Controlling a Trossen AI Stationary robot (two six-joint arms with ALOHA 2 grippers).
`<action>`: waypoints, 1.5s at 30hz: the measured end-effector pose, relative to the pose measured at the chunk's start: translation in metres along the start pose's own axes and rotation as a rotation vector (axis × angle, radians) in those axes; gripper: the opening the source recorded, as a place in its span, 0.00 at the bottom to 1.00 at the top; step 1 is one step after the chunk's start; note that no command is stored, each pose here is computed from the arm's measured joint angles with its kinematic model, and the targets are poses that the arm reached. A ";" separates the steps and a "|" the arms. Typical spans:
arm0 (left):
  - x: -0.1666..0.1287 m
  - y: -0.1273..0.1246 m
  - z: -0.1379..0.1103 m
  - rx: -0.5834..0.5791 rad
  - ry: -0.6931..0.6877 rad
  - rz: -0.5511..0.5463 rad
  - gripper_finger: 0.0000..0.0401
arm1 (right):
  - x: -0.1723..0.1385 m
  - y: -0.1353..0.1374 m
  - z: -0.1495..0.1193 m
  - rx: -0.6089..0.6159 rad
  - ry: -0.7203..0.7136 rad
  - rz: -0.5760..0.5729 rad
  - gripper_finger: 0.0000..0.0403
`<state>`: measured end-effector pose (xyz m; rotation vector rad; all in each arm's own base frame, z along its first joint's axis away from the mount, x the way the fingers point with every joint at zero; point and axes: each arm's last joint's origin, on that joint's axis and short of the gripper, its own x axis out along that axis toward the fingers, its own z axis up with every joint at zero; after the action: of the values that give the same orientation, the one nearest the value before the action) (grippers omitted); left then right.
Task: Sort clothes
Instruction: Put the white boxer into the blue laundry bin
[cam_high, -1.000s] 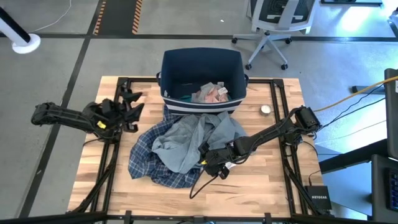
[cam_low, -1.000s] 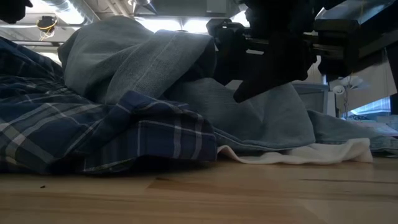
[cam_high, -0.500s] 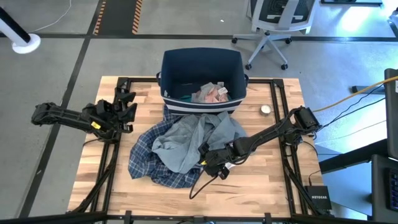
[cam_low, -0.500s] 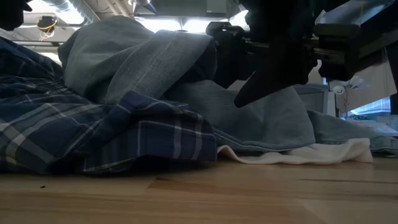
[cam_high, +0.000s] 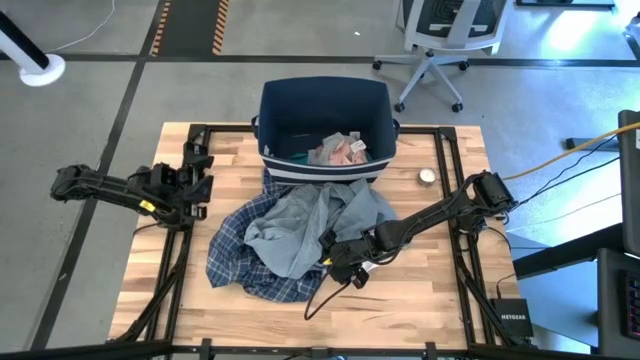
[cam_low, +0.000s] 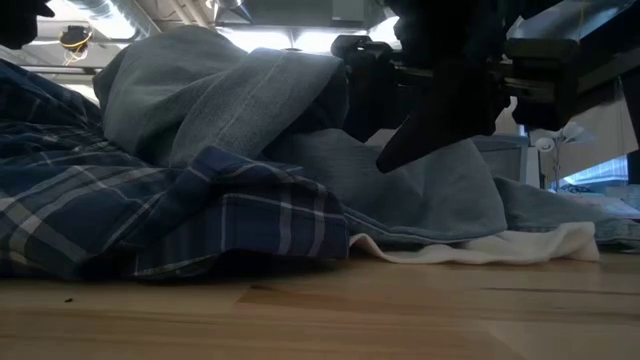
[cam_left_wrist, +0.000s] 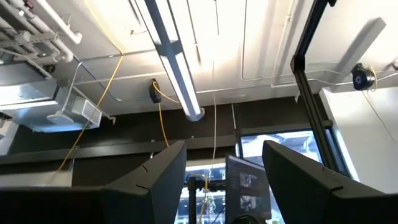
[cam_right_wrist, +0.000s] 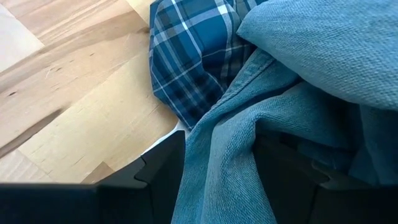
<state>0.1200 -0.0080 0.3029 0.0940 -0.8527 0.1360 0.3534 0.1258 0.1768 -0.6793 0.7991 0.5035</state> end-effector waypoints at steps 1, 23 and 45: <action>0.000 0.000 0.000 0.000 0.000 0.000 0.52 | 0.000 0.000 0.000 0.000 0.000 0.000 0.52; -0.001 0.005 -0.008 0.101 0.125 0.191 0.52 | 0.000 -0.001 0.001 0.000 -0.009 -0.005 0.52; -0.001 0.005 -0.010 0.115 0.148 0.210 0.52 | 0.000 -0.001 0.003 -0.038 -0.049 0.010 0.52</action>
<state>0.1258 -0.0018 0.2956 0.1008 -0.7053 0.3851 0.3557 0.1276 0.1789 -0.6958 0.7486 0.5434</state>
